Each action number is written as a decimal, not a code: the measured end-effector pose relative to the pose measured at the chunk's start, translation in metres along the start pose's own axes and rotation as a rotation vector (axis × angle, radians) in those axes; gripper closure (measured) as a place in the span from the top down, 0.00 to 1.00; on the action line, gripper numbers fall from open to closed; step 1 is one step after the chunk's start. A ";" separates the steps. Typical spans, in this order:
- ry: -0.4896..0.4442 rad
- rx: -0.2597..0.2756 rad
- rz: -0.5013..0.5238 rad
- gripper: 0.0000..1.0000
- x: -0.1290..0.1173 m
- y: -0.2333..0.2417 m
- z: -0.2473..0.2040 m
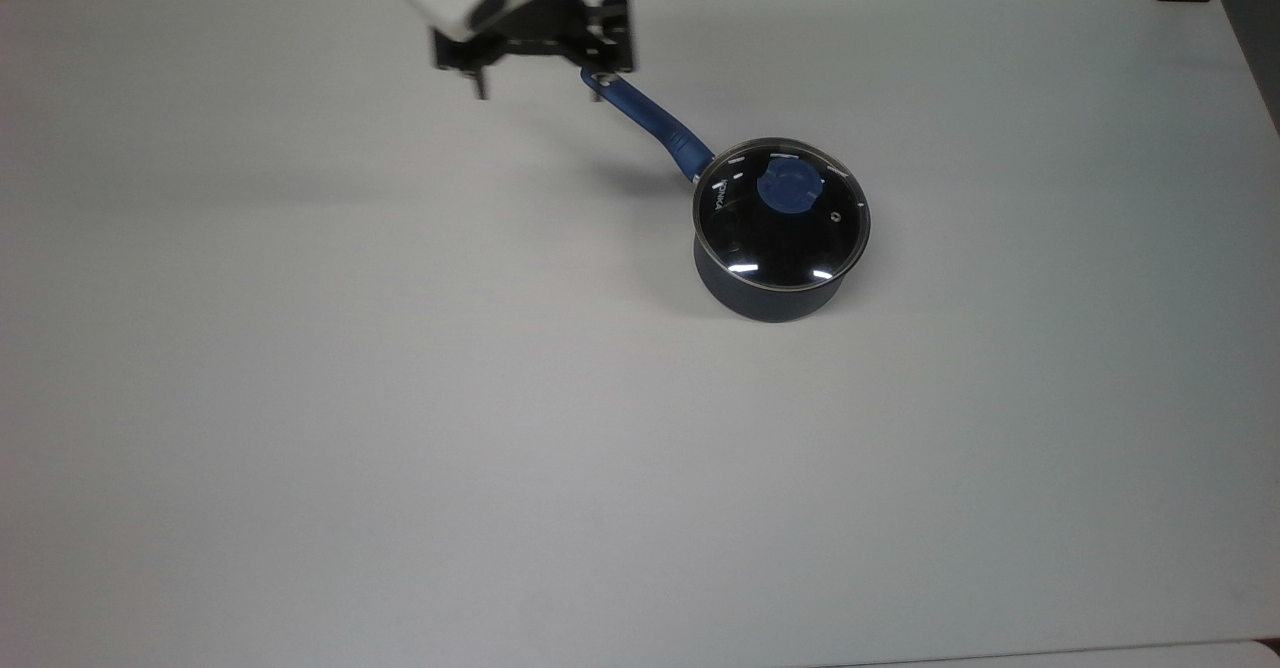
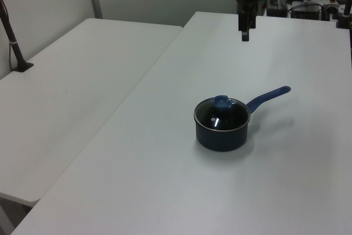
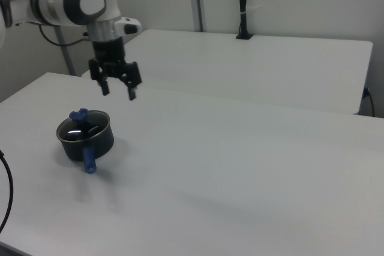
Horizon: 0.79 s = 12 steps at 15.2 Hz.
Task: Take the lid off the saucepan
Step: 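Move the gripper over the saucepan and lower it to the blue lid knob, then close the gripper on the blue knob and lift the glass lid up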
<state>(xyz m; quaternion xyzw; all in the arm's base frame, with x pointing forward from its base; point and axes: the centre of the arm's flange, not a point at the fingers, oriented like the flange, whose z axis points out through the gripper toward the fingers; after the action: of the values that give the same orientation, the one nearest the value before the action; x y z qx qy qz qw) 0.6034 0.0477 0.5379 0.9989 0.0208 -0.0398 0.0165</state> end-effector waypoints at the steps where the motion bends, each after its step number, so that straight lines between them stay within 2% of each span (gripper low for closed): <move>1: -0.002 0.021 0.013 1.00 0.000 -0.012 0.001; 5: 0.009 0.057 0.193 1.00 0.006 -0.067 0.011; 9: -0.032 0.022 0.363 0.98 0.011 -0.138 0.051; 12: -0.031 0.013 0.400 0.97 0.010 -0.173 0.062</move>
<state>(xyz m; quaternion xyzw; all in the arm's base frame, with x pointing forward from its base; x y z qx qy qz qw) 0.6009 0.2186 0.4699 0.9824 -0.1787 -0.0515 0.0182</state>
